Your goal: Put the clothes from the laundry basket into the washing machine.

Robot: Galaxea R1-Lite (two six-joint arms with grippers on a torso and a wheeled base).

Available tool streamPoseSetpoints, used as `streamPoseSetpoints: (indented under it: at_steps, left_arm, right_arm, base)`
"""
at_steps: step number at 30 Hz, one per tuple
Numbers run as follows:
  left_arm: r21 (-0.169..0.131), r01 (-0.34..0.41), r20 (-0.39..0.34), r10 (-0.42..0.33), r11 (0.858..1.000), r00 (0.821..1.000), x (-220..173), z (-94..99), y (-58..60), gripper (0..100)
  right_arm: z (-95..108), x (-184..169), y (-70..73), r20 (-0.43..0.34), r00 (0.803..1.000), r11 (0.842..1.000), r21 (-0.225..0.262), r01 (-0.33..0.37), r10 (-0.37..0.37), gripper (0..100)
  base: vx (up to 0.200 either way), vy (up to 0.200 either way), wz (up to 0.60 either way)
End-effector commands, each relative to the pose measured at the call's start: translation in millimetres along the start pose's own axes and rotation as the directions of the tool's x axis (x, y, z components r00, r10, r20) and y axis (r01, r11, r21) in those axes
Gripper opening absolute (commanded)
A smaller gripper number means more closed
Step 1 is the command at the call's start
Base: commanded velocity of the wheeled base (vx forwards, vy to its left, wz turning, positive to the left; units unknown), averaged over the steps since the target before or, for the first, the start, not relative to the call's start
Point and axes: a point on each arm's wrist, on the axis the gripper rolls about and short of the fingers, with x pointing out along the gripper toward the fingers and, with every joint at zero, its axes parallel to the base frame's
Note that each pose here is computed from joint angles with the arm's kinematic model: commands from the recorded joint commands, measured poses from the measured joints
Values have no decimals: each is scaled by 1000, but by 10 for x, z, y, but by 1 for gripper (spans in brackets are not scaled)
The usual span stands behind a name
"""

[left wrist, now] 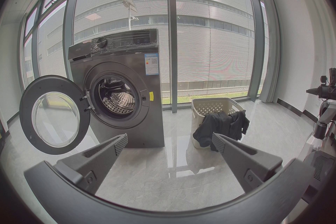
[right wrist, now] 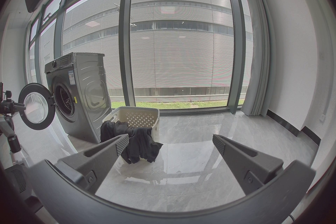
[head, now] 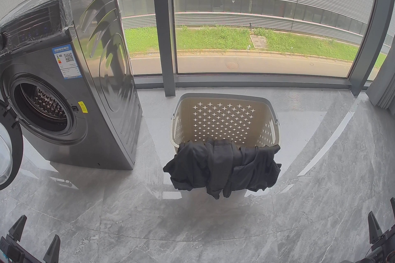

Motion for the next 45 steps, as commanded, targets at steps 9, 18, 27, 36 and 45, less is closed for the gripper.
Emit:
streamPoseSetpoints:
  at_steps: [9,18,27,36,45]
  left_arm:
    - [-2,-1,0,1,1000,1000,2,-53,-2,100]
    - [-4,-1,0,1,1000,1000,2,-53,-2,100]
    - [-2,-1,0,1,1000,1000,2,-53,-2,100]
    - [-2,-1,0,1,1000,1000,2,-53,-2,100]
    - [-2,-1,0,1,1000,1000,2,-53,-2,100]
  right_arm:
    - [-53,1,0,-2,1000,1000,2,-1,1,100]
    - [-53,1,0,-2,1000,1000,2,-1,1,100]
    - [-53,1,0,-2,1000,1000,5,-1,1,100]
    - [-53,1,0,-2,1000,1000,5,-2,2,100]
    - [-53,1,0,-2,1000,1000,6,-1,1,100]
  base:
    - [89,0,0]
    - [200,0,0]
    - [178,0,0]
    - [0,0,0]
    - [0,0,0]
